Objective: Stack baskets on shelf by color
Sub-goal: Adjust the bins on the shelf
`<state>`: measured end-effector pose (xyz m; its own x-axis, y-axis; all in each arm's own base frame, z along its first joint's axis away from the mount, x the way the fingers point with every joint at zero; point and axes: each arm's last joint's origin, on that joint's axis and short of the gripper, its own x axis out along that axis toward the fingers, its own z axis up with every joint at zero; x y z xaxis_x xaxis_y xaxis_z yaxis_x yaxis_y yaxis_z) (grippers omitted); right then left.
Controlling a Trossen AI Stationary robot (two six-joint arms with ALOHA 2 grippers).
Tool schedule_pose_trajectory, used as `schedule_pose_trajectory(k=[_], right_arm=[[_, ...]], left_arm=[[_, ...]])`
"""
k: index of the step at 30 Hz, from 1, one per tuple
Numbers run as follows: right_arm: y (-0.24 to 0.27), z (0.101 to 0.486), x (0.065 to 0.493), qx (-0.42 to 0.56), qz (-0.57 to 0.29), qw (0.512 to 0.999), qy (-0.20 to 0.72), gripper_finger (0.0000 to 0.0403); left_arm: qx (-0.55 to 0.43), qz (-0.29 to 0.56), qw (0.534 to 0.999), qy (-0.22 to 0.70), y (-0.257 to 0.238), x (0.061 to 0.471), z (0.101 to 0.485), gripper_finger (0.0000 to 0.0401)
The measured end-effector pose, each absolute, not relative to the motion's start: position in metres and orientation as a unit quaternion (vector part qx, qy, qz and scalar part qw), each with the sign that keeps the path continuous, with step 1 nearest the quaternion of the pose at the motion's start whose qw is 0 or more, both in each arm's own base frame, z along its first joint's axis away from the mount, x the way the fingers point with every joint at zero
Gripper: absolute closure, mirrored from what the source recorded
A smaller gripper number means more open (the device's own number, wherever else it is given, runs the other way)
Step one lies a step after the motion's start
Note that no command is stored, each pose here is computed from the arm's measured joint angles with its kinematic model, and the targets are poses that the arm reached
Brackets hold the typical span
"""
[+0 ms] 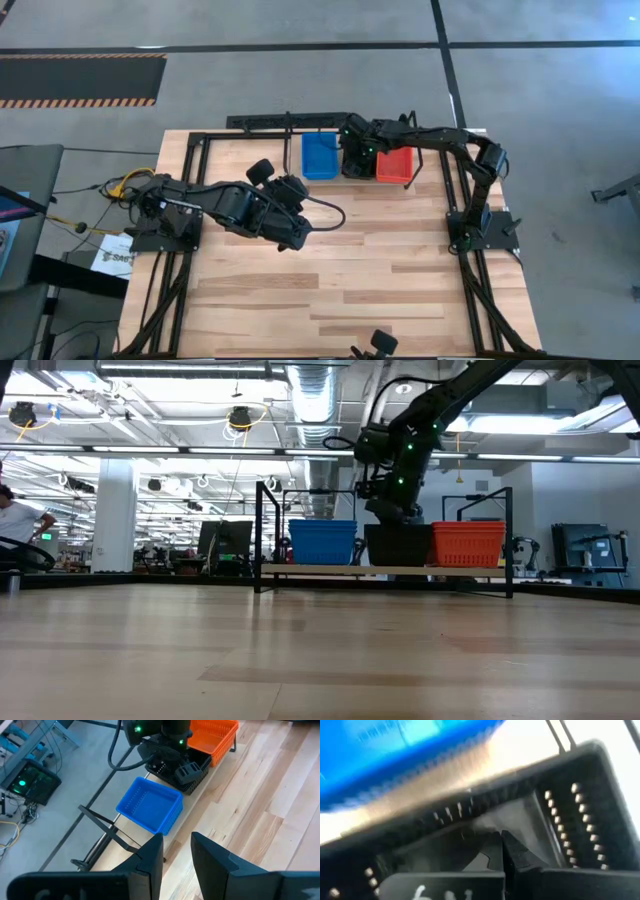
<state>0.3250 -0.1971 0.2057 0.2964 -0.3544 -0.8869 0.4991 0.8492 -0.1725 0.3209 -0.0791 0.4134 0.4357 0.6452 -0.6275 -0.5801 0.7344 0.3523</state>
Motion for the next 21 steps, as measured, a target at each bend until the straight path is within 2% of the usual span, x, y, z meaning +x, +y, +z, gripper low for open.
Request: schedule_pose_trajectory(k=[12, 21], right_arm=[[-0.201, 0.215, 0.34, 0.055, -0.265, 0.85, 0.453, 0.0402], [-0.18, 0.215, 0.351, 0.045, -0.232, 0.858, 0.456, 0.0402]], left_arm=[[0.038, 0.354, 0.846, 0.396, -0.08, 0.321, 0.413, 0.0312], [0.047, 0.35, 0.846, 0.4, -0.08, 0.321, 0.413, 0.0312]])
